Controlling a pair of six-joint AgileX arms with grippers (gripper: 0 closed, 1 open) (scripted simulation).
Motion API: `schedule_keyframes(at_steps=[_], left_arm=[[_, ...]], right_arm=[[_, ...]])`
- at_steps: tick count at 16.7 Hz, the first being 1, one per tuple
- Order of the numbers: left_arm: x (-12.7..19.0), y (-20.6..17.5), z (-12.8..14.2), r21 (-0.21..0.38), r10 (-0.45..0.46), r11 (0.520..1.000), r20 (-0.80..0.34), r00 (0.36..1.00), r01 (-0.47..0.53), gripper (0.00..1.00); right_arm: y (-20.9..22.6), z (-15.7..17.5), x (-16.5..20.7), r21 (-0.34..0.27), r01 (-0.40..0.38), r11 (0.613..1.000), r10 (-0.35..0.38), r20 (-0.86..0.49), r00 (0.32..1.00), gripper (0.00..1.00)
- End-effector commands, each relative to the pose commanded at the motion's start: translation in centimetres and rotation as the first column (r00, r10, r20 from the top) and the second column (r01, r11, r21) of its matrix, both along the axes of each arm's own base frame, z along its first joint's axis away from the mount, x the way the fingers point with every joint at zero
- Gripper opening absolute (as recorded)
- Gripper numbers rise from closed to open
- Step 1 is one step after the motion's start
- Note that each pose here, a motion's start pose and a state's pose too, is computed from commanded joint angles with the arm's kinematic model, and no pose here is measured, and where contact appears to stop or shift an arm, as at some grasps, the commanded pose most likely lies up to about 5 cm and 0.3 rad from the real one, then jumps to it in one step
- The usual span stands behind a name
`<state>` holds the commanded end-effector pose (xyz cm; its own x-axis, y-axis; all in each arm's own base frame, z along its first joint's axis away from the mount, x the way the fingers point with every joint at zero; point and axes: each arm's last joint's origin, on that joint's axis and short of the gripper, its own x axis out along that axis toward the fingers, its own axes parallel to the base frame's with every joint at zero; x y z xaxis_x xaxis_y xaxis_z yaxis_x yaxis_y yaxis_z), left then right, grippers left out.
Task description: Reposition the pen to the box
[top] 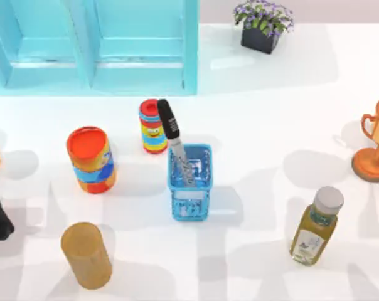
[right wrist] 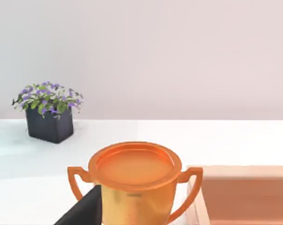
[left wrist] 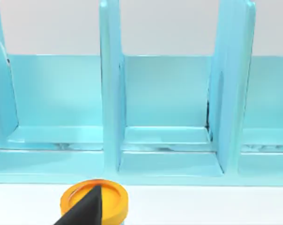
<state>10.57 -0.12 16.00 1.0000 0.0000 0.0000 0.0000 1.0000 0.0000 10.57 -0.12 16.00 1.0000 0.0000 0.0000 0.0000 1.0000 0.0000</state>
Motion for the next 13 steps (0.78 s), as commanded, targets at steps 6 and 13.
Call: schedule_keyframes(at_steps=[6,13], left_arm=[[0.0,0.0,0.0,0.0,0.0,1.0,0.0,1.0,0.0,1.0],[0.0,0.0,0.0,0.0,0.0,1.0,0.0,1.0,0.0,1.0]], right_arm=[[0.7,1.4,0.4,0.007,-0.072,0.997,0.072,-0.025,0.997,1.0],[4.8,5.0,4.9,0.05,-0.35,0.935,0.352,-0.235,0.906,1.0]])
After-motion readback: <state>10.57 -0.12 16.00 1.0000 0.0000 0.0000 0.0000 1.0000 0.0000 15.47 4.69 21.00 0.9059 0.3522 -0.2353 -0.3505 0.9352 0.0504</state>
